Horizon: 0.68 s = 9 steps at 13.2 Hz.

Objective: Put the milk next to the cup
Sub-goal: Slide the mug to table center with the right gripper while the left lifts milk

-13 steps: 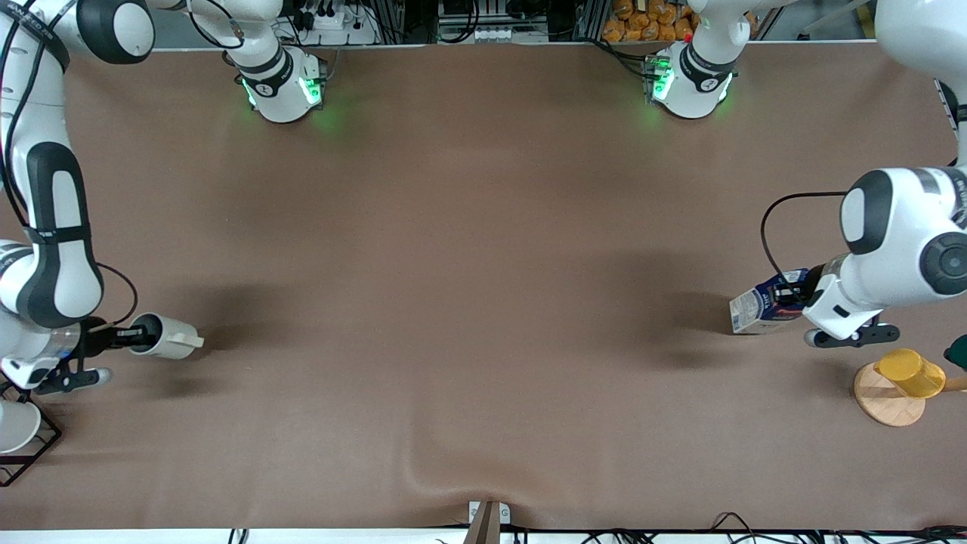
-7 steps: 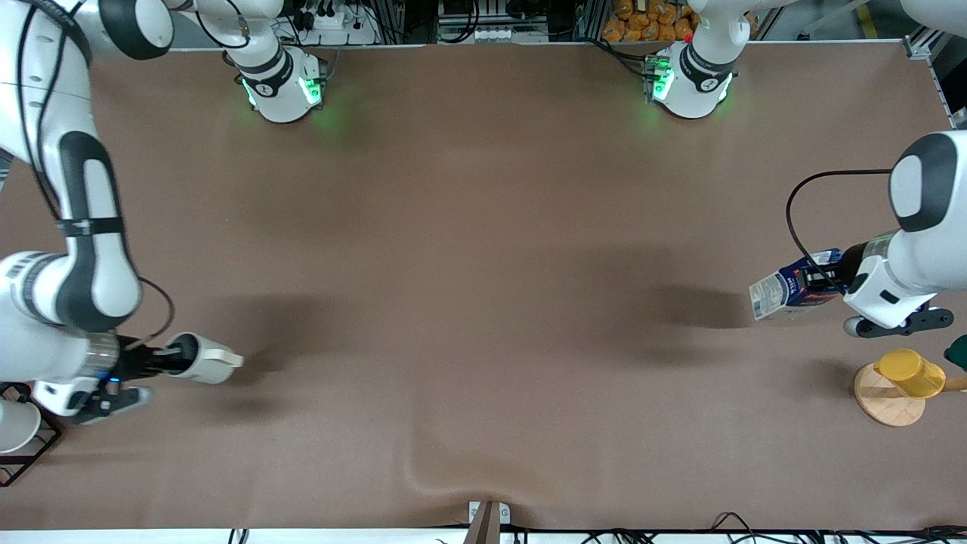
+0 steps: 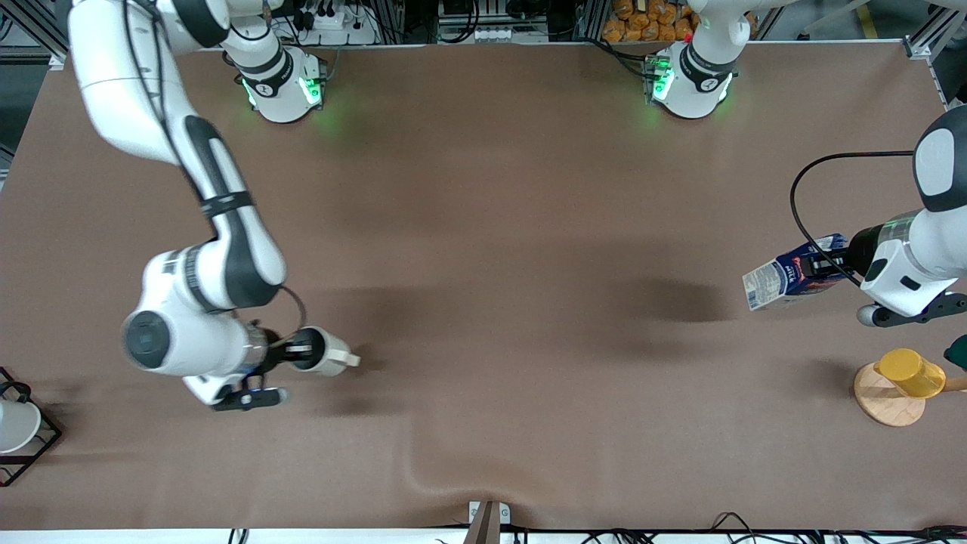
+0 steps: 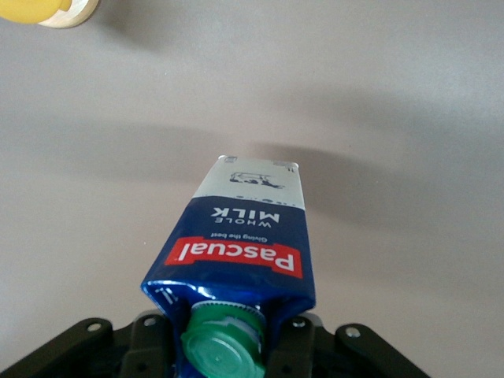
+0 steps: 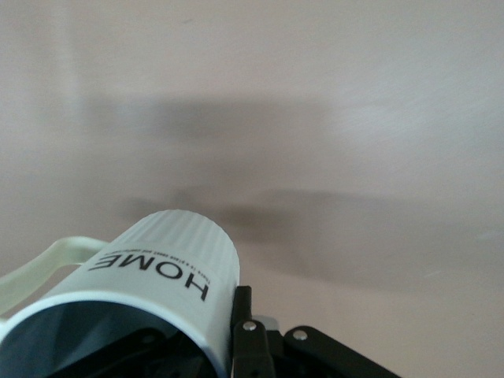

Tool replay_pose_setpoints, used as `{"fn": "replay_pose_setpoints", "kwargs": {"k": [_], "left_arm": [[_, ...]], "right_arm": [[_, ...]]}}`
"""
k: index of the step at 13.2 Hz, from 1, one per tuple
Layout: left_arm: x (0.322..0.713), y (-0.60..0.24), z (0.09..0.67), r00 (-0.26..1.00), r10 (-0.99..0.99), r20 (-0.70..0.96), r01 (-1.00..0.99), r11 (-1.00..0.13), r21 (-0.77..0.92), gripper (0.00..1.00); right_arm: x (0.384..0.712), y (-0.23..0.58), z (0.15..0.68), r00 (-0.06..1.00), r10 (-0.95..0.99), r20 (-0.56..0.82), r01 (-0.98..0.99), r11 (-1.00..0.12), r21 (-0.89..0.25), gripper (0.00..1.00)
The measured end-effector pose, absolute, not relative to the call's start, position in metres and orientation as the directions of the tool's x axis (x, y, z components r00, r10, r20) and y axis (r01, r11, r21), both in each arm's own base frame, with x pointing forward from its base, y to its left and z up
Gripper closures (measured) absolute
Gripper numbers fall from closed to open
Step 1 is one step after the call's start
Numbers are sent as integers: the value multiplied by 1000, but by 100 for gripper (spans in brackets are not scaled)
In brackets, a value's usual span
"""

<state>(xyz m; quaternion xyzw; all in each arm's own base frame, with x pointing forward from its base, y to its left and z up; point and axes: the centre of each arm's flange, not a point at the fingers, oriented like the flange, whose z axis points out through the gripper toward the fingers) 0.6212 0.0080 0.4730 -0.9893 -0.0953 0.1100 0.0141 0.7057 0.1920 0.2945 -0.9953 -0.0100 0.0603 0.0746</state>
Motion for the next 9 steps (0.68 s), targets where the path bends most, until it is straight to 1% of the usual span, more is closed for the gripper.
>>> {"fn": "replay_pose_setpoints", "kwargs": {"k": [3,6,7,9], "left_arm": [[619,-6,476,952,215,-218,208,-977,-53,60],[617,-23,476,947,227,-225,220,-974,-57,60],[617,-26,476,948,224,-226,217,-975,-57,60],[617,-27,476,948,223,-229,218,-975,-49,60]], "right_arm": [[678,292,296,986,-131,-104,-145,-980,-136,95],[633,394,289,965,-251,-79,-261,-954,-148,95],[622,416,282,958,-277,-69,-285,-946,-157,95],[612,436,265,946,-318,-64,-325,-931,-164,95]]}}
